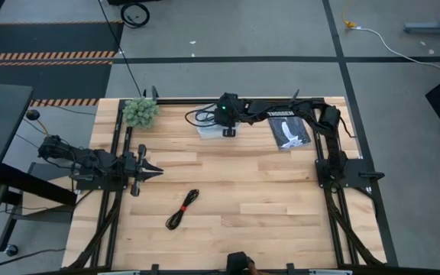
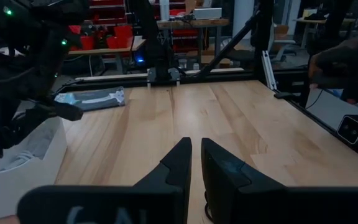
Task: Pick and place USB-C Cables
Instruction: Put the right black charger cable into the white bin
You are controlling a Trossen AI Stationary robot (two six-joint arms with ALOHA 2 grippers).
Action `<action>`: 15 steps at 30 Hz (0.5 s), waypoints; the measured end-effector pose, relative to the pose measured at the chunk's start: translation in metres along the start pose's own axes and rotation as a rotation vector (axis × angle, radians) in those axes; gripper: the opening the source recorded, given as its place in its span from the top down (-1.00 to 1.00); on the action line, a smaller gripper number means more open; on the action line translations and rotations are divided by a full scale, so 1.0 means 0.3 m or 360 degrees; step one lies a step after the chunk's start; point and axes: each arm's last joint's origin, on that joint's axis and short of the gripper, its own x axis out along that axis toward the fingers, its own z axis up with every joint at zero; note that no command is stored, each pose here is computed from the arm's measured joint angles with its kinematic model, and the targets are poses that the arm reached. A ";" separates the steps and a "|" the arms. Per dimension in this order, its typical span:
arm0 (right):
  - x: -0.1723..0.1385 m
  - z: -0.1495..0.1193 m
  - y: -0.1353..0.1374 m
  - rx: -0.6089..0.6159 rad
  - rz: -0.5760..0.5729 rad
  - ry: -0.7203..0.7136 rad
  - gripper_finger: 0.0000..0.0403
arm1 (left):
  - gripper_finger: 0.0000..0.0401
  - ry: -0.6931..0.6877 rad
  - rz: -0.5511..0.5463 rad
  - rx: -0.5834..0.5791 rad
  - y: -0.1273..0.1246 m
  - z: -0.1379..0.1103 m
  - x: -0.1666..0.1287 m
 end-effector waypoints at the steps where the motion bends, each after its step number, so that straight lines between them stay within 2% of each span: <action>1: 0.000 -0.001 0.000 -0.0001 -0.0002 0.0009 0.26 | 0.78 0.0000 -0.0001 -0.0001 0.000 0.000 0.000; 7: -0.022 0.029 0.021 -0.0109 -0.0084 0.0068 0.16 | 0.78 0.0000 -0.0001 0.0000 0.000 0.000 0.000; 15: -0.122 0.149 -0.010 -0.0138 -0.0103 0.0041 0.05 | 0.78 0.0001 0.0000 0.0000 0.000 0.000 0.000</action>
